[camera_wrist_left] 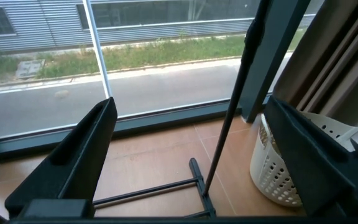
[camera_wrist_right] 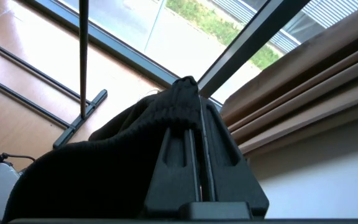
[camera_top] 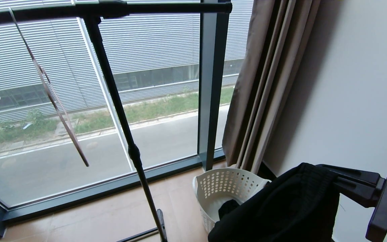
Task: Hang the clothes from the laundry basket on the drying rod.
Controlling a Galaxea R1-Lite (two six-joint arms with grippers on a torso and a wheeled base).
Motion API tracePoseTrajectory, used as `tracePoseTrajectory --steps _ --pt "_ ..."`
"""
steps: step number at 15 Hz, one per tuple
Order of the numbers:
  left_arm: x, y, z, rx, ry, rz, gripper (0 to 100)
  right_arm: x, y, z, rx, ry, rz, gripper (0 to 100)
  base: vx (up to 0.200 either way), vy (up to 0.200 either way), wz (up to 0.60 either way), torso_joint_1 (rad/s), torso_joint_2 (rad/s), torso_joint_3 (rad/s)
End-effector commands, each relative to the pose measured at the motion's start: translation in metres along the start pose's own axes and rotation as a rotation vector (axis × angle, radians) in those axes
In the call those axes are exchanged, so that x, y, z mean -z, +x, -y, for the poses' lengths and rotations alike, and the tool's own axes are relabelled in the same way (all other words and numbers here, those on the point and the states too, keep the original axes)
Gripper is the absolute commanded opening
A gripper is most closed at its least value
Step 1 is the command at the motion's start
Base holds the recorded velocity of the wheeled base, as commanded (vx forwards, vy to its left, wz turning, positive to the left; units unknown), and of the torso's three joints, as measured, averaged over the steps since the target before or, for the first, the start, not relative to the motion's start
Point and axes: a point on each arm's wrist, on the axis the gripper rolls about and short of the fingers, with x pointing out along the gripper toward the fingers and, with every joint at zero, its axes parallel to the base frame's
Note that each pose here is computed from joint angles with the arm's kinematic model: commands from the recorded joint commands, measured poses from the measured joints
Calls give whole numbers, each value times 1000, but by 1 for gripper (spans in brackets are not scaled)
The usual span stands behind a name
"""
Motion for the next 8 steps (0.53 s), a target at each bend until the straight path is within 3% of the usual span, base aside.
tracePoseTrajectory --steps 1,5,8 --pt "0 0 0 0 -1 0 100 1 -1 0 1 -1 3 0 0 0 0 173 -505 -168" --pt "0 0 0 0 -1 0 100 2 -2 -1 2 -1 -1 0 0 0 0 178 -522 -152" --pt "0 0 0 -2 -1 0 100 2 -3 -1 2 -1 1 0 0 0 0 198 -556 -279"
